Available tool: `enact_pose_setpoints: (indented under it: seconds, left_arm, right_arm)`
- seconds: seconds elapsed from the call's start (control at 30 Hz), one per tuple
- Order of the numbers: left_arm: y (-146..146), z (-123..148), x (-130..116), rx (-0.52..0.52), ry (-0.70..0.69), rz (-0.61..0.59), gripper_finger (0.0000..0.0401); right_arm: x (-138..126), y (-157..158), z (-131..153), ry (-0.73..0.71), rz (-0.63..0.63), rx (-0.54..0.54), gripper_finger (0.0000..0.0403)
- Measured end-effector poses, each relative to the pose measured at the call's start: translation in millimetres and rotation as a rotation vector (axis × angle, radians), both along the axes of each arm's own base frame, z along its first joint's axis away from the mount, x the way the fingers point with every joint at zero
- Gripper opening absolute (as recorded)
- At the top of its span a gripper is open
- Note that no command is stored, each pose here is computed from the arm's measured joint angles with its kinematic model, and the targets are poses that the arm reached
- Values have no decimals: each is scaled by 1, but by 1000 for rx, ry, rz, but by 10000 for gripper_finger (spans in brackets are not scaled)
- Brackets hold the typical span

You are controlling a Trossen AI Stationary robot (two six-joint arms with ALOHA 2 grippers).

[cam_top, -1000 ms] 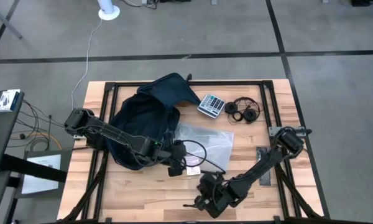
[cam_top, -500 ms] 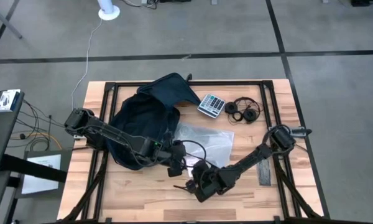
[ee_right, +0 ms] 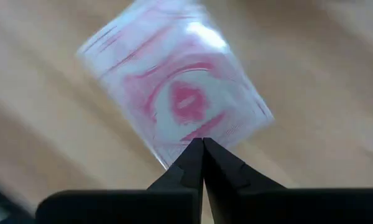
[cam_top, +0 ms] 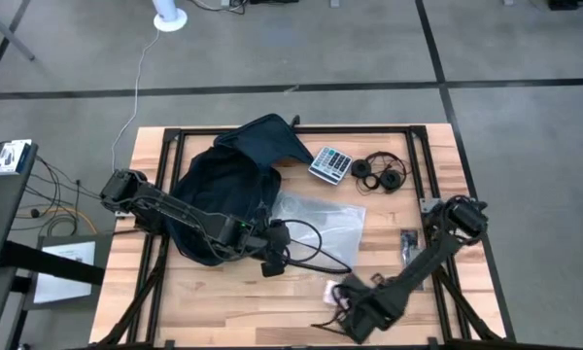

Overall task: Unpack backpack
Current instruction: Remove the white game card from the white zip bag, then remove the black mini fan from the white zip bag

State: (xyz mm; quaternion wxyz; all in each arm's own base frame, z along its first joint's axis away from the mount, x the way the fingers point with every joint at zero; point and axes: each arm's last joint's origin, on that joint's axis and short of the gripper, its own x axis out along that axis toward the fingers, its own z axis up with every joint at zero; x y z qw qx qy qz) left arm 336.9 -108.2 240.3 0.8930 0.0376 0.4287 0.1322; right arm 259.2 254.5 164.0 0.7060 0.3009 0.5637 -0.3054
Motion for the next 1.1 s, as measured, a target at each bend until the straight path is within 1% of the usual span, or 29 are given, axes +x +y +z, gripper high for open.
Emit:
enact_pose_setpoints:
  seconds: [0.1,0.17,0.2,0.27,0.37,0.47,0.6,0.7,0.77,0.83,0.93,1.1]
  left_arm:
    - [0,0,0,0,0,-1,0]
    - [0,0,0,0,0,-1,0]
    - [0,0,0,0,0,-1,0]
    - [0,0,0,1,0,-1,0]
    - [0,0,0,-1,-4,-1,0]
    - [0,2,3,-7,-32,-4,0]
    - [-3,8,10,-32,-122,-32,0]
    - [-5,14,14,-56,-154,-72,0]
    - [-6,16,15,-62,-169,-86,0]
    - [-7,16,15,-68,-163,-93,0]
    - [-10,16,15,-105,-161,-115,0]
    - [-17,16,13,-166,-163,-153,0]
  right_arm:
    - [-21,-2,12,55,-106,-68,0]
    - [-33,-5,19,53,-182,-124,0]
    - [-35,-5,22,17,-207,-140,0]
    - [-34,-2,28,-117,-204,-155,0]
    - [-20,6,34,-356,-128,-156,0]
    - [2,10,35,-511,-82,-134,0]
    - [36,4,27,-601,-44,-133,0]
    - [58,-6,22,-667,-60,-160,0]
    - [69,-14,17,-684,-74,-199,0]
    - [74,-21,11,-684,-95,-268,0]
    - [74,-29,4,-668,-128,-362,0]
    - [69,-42,-11,-598,-199,-440,0]
